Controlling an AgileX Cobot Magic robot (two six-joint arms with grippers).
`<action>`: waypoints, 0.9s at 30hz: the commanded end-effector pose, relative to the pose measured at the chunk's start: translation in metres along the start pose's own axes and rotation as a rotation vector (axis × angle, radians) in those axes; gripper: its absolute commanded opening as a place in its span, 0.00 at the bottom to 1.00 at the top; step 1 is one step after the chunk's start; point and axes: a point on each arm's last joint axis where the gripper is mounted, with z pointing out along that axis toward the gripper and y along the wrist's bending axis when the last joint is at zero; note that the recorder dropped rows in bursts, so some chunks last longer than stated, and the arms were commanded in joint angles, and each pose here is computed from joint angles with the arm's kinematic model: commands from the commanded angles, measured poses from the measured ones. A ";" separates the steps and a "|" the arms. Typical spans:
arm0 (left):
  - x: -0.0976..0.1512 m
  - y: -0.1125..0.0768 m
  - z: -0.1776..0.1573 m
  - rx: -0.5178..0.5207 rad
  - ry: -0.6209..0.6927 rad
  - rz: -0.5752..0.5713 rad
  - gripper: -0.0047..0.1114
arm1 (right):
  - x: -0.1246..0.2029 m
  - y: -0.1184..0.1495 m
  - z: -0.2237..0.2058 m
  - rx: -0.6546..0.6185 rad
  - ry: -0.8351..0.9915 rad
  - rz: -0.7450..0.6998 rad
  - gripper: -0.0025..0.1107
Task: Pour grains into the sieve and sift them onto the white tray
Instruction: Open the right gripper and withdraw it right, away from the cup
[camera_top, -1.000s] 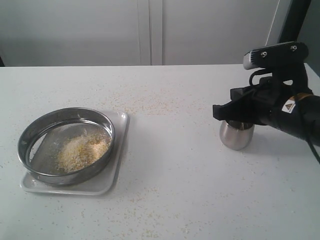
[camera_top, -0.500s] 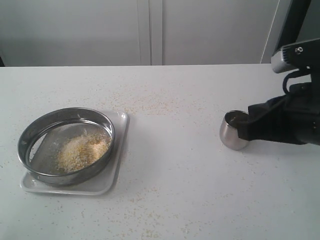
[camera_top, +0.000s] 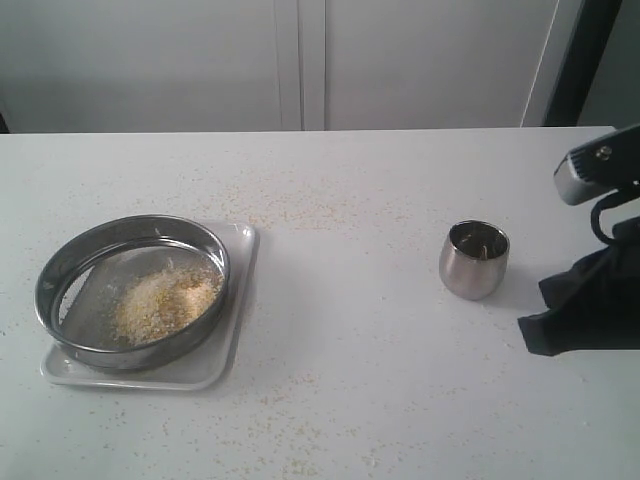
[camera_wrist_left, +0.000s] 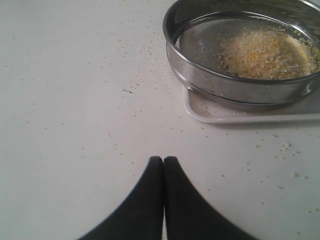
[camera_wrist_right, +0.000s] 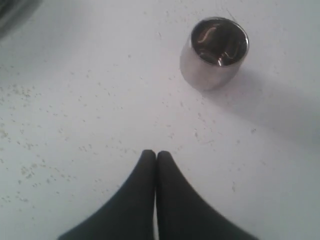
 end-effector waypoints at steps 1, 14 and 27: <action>0.003 -0.001 0.001 0.005 0.014 -0.010 0.04 | 0.003 -0.009 -0.007 0.098 0.025 -0.013 0.02; 0.003 -0.001 0.001 0.005 0.014 -0.010 0.04 | 0.004 -0.014 -0.021 0.150 -0.027 -0.069 0.02; 0.003 -0.001 0.001 0.005 0.014 -0.010 0.04 | 0.006 -0.013 -0.038 0.152 -0.103 -0.060 0.02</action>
